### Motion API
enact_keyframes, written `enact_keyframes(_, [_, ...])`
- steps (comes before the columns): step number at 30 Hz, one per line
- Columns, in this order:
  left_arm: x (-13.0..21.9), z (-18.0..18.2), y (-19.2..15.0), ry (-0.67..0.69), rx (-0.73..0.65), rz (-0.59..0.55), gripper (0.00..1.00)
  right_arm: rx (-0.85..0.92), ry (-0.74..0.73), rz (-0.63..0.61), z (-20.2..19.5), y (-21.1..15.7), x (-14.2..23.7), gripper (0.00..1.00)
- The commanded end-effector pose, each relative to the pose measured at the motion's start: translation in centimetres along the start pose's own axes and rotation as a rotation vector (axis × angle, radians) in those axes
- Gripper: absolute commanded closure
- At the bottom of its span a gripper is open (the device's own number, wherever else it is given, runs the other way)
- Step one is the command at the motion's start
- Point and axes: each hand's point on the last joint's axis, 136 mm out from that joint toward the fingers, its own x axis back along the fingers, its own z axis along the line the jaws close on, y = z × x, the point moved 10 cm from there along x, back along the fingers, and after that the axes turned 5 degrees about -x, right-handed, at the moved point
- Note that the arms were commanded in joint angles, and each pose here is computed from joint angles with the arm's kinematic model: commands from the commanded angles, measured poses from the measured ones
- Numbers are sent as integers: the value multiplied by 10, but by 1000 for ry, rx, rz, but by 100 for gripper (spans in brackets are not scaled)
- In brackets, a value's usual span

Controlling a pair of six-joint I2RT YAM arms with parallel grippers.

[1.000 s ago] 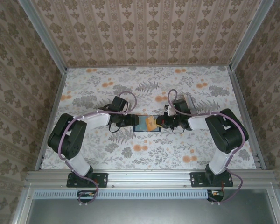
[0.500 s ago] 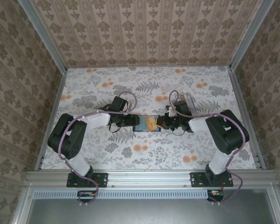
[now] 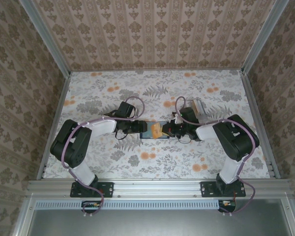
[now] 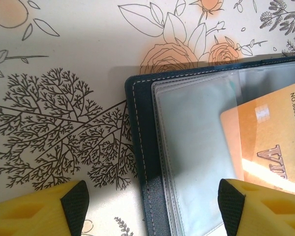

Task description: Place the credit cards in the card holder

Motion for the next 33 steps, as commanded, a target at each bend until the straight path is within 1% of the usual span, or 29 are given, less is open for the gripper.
enact_keyframes(1, [-10,0,-6,1,13,27,28,0,-2,-21,3,5,-7,100])
enact_keyframes(3, [-10,-1,-5,-12,11,26,32,2,3,-30,4,4,-8,100])
enact_keyframes(6, [-10,-1,-5,-13,7,15,34,8,-6,-55,2,5,-9,100])
enact_keyframes(12, [-11,-1,-7,-16,5,25,35,30,-6,-82,5,10,-10,100])
enact_keyframes(19, [-11,-1,-8,-17,10,17,36,-1,2,-149,3,7,-11,100])
enact_keyframes(26, [-10,-2,-10,-30,18,-6,38,-9,3,-137,7,-5,-25,100])
enact_keyframes(29, [-10,-2,-9,-44,28,-4,41,-32,14,-146,7,-10,-27,100])
enact_keyframes(33, [-12,-2,-11,-59,48,-17,49,-27,2,-149,8,-14,-29,99])
